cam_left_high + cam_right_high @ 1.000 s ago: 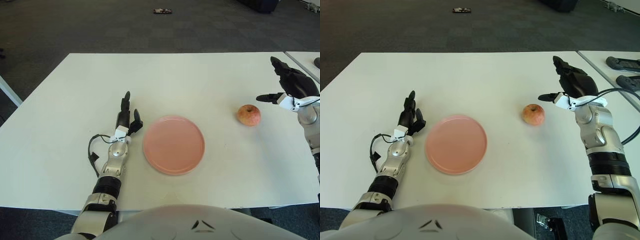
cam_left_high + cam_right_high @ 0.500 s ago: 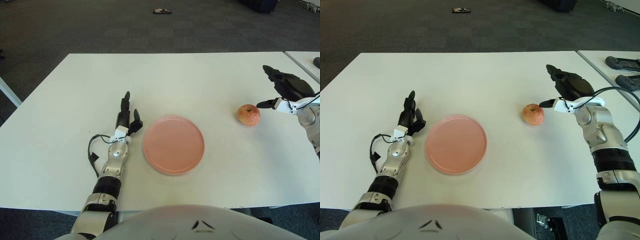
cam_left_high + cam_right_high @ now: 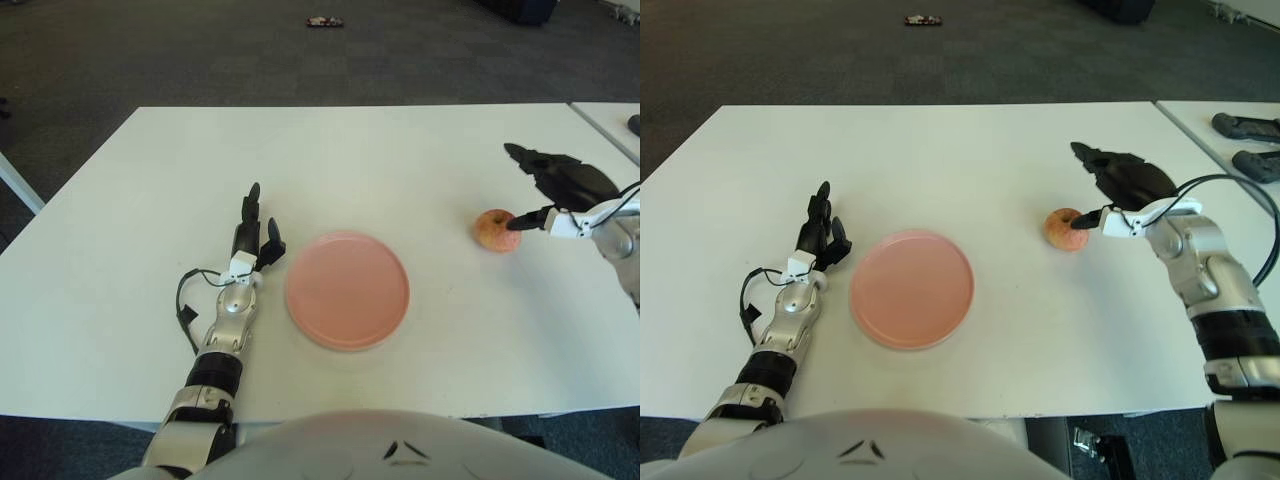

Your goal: Put the apple into the plate.

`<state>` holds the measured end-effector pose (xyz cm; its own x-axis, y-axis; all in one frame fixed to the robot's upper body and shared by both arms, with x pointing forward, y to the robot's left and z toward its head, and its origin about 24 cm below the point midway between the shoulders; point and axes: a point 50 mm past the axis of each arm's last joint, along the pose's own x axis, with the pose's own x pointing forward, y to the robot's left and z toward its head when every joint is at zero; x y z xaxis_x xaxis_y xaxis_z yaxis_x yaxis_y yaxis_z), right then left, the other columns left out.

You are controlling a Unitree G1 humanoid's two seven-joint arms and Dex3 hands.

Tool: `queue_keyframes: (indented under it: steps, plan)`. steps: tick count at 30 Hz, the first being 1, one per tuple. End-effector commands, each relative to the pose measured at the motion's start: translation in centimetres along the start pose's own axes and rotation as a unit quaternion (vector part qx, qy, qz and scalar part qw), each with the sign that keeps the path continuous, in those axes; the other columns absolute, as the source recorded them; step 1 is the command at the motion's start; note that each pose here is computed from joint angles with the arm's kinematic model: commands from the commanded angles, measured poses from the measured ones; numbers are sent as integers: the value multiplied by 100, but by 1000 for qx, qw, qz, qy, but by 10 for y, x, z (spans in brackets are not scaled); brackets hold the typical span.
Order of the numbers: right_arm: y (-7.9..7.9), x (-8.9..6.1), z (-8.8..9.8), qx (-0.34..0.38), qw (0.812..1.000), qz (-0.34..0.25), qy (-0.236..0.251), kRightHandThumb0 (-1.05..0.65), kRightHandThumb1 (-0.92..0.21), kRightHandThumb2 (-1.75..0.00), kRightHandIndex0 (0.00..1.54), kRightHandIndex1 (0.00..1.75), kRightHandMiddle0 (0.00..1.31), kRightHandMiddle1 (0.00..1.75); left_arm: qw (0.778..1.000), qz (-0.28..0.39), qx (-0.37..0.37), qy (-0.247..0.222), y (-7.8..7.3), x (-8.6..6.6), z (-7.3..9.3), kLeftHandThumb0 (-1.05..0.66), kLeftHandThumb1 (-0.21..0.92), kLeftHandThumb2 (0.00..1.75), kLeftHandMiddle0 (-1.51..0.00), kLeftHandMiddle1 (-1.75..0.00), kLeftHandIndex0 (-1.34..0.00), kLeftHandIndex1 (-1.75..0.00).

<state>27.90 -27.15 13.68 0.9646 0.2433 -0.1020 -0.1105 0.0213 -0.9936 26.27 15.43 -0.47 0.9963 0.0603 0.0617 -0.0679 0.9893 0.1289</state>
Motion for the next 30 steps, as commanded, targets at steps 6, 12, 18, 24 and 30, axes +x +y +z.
queue_keyframes:
  steps: [6,12,18,24,30]
  plan:
    - [-9,-6,-1,-6,1000,0,12,-105,-92,-12,0,0,0,0,999,-4,5,51,-1,-9,-17,-77,92,99,-10,0,0,-24]
    - [-9,-5,-2,-5,1000,1,14,-105,-92,-12,0,0,0,0,999,-2,4,47,-1,-8,-16,-76,92,98,-10,0,0,-25]
    - [-6,-5,26,-1,999,39,6,-105,-92,-12,0,0,0,0,999,-4,3,45,-1,-8,-16,-76,92,98,-10,0,0,-26]
    - [-6,1,38,-21,996,83,10,-105,-92,-12,0,0,0,0,999,-5,3,46,-1,-8,-16,-76,92,98,-10,0,0,-25]
    - [-7,2,40,-26,997,76,-11,-105,-92,-13,0,0,0,0,999,-5,0,43,-1,-8,-16,-76,92,98,-10,0,0,-25]
